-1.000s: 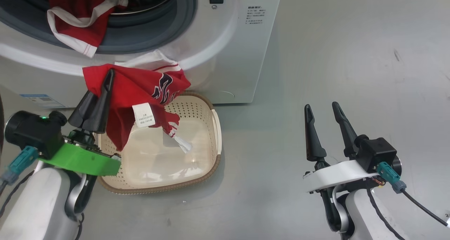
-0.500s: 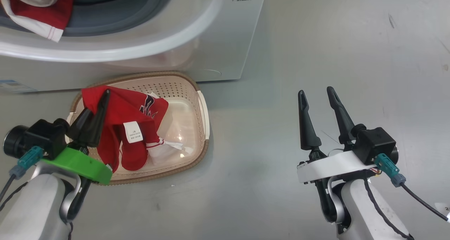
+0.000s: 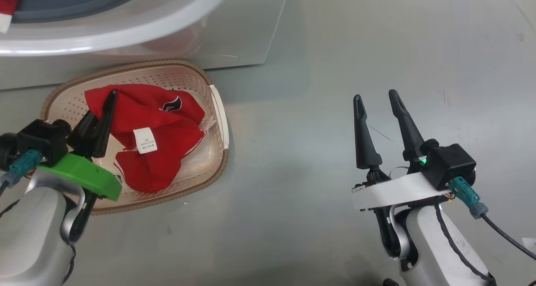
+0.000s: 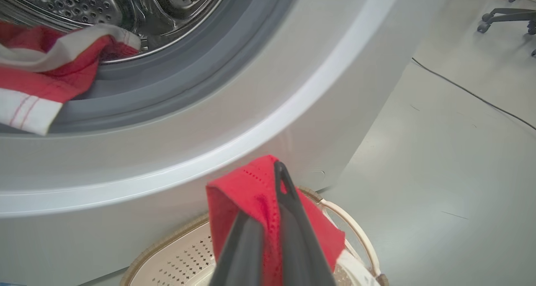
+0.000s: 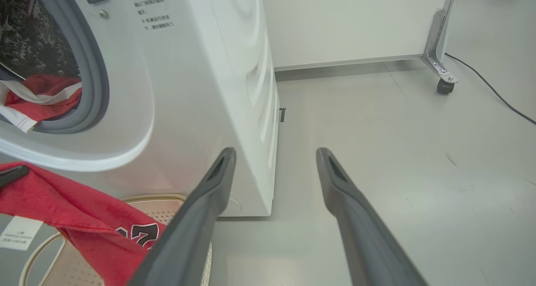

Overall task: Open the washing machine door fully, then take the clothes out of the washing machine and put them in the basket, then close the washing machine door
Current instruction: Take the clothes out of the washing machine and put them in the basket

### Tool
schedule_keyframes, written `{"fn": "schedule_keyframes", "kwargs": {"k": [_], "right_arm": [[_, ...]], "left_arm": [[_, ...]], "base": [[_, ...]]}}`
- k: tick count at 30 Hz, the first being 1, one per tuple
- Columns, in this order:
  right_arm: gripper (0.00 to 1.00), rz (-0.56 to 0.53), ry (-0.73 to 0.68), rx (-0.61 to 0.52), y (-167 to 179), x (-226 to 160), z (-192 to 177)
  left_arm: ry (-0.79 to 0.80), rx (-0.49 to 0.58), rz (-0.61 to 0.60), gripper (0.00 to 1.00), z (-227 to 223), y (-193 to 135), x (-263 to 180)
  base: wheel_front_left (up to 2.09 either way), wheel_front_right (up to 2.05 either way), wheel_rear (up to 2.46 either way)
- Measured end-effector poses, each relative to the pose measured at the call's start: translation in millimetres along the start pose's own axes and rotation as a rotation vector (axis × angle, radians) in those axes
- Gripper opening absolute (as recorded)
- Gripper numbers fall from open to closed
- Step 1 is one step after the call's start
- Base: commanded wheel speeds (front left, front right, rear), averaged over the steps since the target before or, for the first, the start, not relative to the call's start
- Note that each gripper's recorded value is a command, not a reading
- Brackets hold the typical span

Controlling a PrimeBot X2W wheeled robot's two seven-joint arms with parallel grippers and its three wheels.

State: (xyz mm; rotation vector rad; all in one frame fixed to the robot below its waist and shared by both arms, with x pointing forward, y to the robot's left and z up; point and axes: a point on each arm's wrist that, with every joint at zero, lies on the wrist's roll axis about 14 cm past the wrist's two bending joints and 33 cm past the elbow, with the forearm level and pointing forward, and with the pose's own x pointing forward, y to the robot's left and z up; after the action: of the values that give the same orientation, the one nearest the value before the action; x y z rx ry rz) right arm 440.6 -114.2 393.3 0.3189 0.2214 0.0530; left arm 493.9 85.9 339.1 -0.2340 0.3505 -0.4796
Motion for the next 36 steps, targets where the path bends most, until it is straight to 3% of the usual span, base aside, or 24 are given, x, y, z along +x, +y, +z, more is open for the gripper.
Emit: {"fn": "schedule_keyframes", "kwargs": {"k": [8,18,30,31,32,33,36], "right_arm": [[1.0,-0.026,0.034,-0.014,-12,8,-15],[1.0,-0.017,0.044,-0.029,-11,13,-21],[1.0,-0.009,0.051,-0.026,-8,13,-24],[1.0,-0.009,0.052,-0.026,-8,13,-24],[1.0,-0.008,0.052,-0.026,-8,13,-24],[1.0,-0.008,0.051,-0.026,-8,14,-24],[1.0,-0.011,0.045,-0.029,-8,15,-23]], "left_arm": [[0.129,-0.041,0.053,0.0,-50,22,7],[0.284,-0.115,0.167,0.0,-103,45,-17],[0.322,-0.119,0.171,0.0,-113,46,-12],[0.324,-0.121,0.168,0.11,-113,45,-11],[0.327,-0.126,0.163,0.75,-114,42,-11],[0.331,-0.129,0.156,1.0,-116,39,-11],[0.339,-0.131,0.142,1.0,-118,33,-10]], "base": [[0.0,0.0,0.0],[0.0,0.0,0.0],[0.0,0.0,0.0],[0.0,0.0,0.0],[0.0,0.0,0.0],[0.0,0.0,0.0],[0.0,0.0,0.0]]}}
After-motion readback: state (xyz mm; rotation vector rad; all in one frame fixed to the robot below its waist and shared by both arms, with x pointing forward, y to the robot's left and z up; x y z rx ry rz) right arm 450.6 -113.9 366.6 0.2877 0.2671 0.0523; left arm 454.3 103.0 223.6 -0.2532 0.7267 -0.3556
